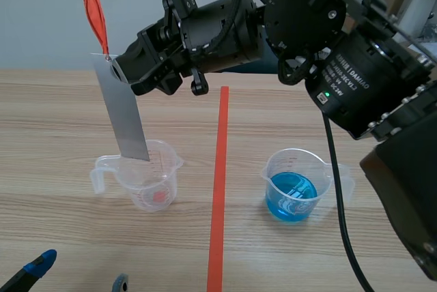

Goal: Do the redox reaction experiment. put the plate into the left beaker

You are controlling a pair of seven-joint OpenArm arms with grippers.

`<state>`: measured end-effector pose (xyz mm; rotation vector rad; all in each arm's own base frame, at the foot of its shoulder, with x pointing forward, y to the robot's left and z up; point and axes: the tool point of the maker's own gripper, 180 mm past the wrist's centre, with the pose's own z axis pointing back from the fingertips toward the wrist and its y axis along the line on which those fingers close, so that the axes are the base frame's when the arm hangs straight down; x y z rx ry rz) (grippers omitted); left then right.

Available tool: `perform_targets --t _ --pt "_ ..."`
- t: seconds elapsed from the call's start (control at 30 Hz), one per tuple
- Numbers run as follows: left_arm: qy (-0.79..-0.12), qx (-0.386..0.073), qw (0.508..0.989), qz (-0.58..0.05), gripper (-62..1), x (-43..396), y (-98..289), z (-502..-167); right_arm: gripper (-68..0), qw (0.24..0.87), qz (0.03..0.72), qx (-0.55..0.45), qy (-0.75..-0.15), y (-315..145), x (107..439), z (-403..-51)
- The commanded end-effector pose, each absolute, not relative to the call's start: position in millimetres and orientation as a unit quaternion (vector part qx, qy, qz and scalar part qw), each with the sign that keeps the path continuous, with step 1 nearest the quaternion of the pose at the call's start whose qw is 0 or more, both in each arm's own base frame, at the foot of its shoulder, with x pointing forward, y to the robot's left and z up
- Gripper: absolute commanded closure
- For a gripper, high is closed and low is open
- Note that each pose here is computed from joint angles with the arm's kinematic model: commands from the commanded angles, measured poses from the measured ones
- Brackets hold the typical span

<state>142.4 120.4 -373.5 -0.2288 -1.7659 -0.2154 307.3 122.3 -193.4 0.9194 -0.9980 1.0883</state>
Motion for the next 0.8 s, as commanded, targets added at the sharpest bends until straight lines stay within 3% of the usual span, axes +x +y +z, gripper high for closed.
perform_targets --t 0.0,0.77 --pt "-0.786 -0.100 0.602 -0.098 -61.6 141.7 123.9 -362.4 -0.4 0.627 0.480 0.410 -0.457 123.6 307.9 -177.8" --pt "-0.786 -0.100 0.602 -0.097 -61.6 141.7 124.0 -362.4 -0.4 0.631 0.486 0.383 -0.469 120.6 313.8 -184.7"
